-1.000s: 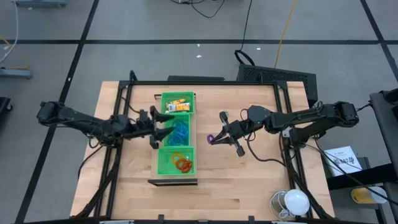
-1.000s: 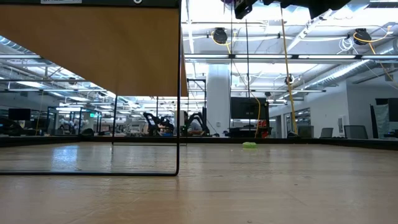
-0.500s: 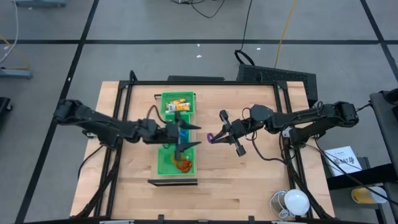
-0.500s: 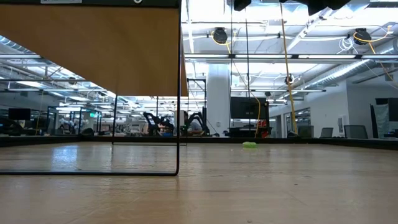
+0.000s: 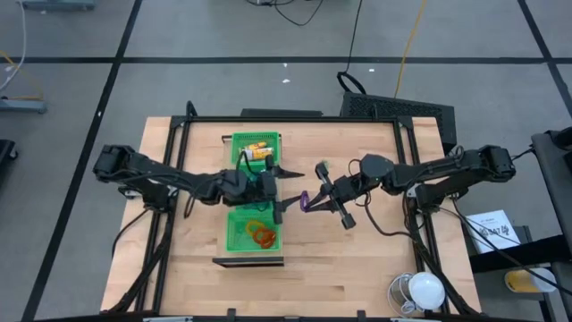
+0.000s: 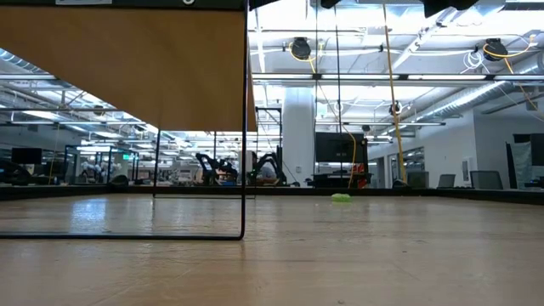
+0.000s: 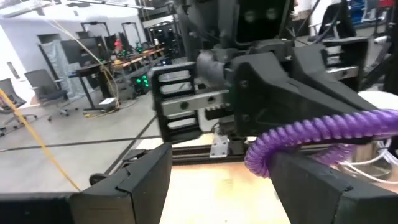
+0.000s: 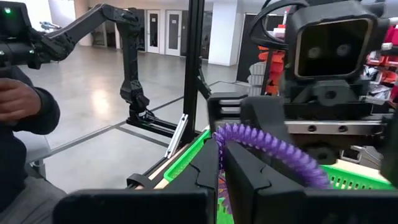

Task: Pick & Place Office Desk Supplies
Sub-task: Put the purple spring rubber band into the bottom green bin on the shelf

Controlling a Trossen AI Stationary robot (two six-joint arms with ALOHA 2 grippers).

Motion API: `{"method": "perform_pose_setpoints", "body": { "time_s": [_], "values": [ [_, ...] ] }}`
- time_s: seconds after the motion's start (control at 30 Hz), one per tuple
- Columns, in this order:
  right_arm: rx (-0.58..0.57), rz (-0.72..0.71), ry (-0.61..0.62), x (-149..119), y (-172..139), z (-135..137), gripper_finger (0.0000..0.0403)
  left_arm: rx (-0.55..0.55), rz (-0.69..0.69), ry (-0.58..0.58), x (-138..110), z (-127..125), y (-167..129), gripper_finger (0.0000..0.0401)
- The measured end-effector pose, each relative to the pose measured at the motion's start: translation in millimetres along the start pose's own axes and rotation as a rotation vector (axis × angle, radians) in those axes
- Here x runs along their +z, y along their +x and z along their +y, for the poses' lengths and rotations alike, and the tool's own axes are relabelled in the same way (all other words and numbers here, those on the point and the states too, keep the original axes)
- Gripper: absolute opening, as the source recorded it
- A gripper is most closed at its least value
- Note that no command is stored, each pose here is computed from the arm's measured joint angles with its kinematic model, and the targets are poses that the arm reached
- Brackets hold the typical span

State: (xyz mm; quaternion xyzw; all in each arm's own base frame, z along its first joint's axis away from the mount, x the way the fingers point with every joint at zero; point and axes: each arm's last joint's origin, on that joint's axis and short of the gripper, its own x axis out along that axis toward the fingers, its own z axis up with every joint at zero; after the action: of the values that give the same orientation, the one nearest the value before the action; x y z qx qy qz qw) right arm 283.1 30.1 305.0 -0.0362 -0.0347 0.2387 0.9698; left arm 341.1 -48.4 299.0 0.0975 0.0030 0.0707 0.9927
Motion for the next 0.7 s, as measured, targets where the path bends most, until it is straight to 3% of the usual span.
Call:
{"method": "perform_pose_setpoints", "body": {
  "time_s": [0.2,0.47,0.7],
  "values": [
    [0.004,0.008,0.003,-0.8,0.3,0.9,0.0006,0.008,-0.017,-0.005,1.7,0.7,0.0,0.0242],
    [0.003,0.013,0.001,-1.3,0.3,0.8,0.0006,-0.171,-0.059,-0.022,3.4,-4.3,-0.4,0.0116],
    [0.002,0.014,-0.001,-1.4,0.3,0.8,0.0006,-0.201,-0.065,-0.023,3.6,-5.0,-0.5,0.0033]
  ]
}}
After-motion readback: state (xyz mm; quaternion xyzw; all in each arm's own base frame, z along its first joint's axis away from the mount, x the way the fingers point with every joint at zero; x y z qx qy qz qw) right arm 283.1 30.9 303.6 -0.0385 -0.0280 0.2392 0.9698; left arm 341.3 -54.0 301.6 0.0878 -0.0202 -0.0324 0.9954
